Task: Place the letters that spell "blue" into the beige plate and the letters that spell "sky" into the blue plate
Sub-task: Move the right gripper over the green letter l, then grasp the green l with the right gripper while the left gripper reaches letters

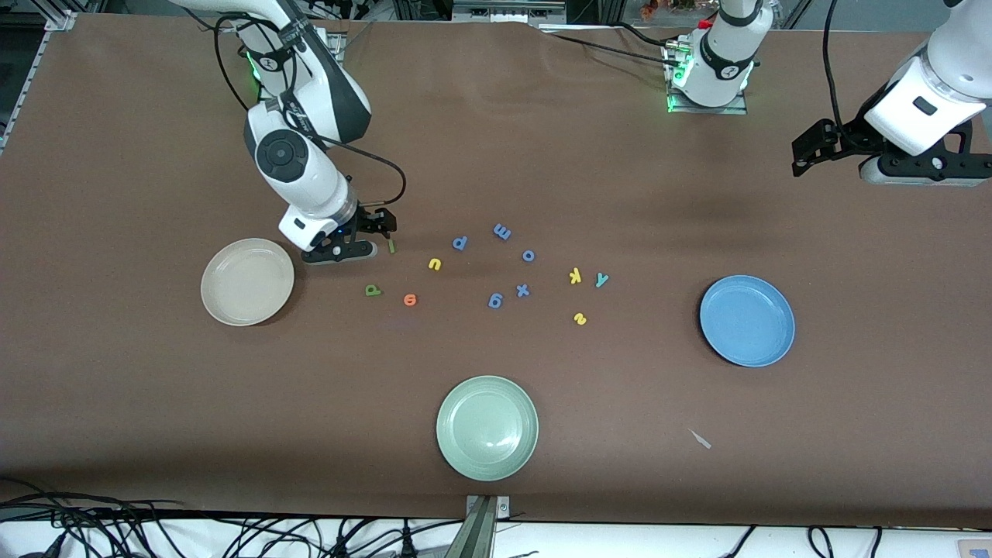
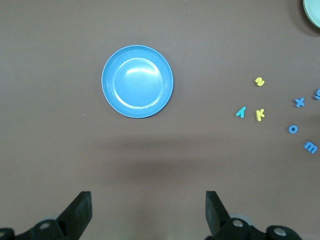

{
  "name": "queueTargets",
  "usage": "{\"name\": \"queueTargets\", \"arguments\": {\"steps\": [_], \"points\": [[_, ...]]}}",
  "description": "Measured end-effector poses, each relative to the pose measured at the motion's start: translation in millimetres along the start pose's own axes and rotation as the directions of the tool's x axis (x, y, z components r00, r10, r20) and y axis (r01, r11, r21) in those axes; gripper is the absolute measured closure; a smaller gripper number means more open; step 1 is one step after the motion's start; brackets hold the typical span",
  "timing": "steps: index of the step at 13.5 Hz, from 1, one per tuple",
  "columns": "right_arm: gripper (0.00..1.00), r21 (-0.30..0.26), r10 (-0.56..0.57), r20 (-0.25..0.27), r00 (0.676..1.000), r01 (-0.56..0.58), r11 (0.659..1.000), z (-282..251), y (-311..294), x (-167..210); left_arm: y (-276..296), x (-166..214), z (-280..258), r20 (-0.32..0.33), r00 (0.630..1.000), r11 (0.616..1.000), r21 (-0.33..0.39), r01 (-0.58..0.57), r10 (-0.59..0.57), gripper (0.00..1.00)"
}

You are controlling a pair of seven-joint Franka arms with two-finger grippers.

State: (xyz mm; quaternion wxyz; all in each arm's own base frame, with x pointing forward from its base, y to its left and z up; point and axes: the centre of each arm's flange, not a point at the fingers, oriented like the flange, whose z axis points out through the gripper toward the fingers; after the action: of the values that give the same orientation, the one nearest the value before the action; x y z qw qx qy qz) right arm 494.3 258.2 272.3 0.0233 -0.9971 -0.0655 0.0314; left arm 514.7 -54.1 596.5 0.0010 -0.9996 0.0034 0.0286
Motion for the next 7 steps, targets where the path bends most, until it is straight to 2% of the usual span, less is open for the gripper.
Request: {"name": "queueTargets", "arguments": {"steps": [3, 7], "points": [[0.0, 0.006, -0.014, 0.016, 1.0, 0.014, 1.0, 24, -7, -5, 0, 0, 0, 0.0, 1.0, 1.0, 0.0, 0.0, 0.0, 0.0], [0.0, 0.027, -0.027, 0.003, 1.0, 0.027, 0.999, 56, -16, -5, -2, 0, 0, 0.0, 1.0, 1.0, 0.0, 0.004, -0.004, 0.0]]}}
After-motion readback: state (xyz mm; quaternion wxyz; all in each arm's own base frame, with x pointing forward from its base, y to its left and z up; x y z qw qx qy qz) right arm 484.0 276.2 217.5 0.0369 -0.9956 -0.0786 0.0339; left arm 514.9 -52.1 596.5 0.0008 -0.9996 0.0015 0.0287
